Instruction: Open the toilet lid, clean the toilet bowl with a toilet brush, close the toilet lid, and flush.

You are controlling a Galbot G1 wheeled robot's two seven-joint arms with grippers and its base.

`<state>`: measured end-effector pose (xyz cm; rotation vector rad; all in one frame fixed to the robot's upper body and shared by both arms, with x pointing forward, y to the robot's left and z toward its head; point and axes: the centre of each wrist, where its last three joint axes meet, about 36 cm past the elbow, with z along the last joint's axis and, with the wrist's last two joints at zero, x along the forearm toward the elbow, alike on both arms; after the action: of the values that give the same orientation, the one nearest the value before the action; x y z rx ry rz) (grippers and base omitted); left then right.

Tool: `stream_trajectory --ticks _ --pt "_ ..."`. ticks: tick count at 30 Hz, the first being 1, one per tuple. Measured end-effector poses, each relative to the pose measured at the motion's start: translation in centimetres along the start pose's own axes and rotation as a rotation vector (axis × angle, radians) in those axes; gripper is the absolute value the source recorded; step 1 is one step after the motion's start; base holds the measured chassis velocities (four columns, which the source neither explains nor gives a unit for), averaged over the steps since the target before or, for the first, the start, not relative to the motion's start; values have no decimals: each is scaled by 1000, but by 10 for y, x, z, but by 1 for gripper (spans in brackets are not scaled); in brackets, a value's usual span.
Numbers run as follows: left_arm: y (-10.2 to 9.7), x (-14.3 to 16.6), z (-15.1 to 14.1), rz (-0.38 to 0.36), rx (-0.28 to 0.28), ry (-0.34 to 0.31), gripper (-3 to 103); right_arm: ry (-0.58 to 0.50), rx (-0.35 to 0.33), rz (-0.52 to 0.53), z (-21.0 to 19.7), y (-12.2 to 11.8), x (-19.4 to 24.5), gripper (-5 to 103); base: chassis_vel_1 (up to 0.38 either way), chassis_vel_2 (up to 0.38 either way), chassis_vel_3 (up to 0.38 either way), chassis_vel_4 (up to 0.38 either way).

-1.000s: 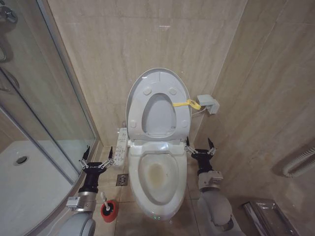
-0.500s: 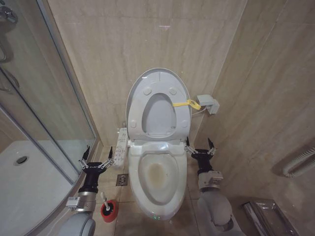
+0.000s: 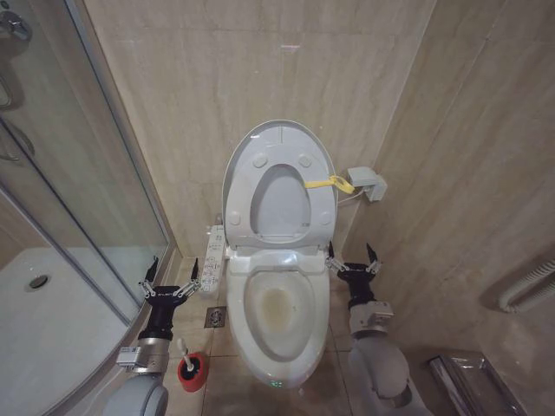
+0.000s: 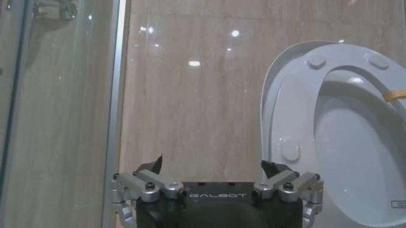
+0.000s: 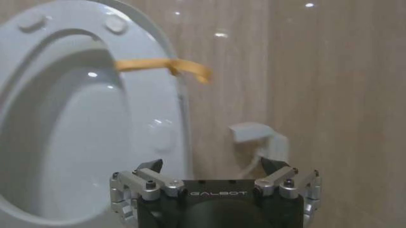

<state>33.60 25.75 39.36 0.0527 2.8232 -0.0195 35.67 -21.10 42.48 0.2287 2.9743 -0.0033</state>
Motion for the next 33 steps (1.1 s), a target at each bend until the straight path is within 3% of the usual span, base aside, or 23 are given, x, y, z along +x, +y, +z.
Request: stream_trajectory --ticks 3,7,11,19,33 --pt "0 0 0 0 0 0 100 25 -7 43 8 -41 29 100 0 0 0 0" --pt "0 0 0 0 0 0 100 9 -13 49 13 -63 43 100 0 0 0 0" --pt "0 0 0 0 0 0 100 -11 -19 39 17 -64 40 100 0 0 0 0" --pt "0 0 0 0 0 0 100 -58 -71 -3 20 -41 8 100 0 0 0 0" --pt "0 0 0 0 0 0 100 -113 -27 -12 28 -58 -22 100 0 0 0 0"
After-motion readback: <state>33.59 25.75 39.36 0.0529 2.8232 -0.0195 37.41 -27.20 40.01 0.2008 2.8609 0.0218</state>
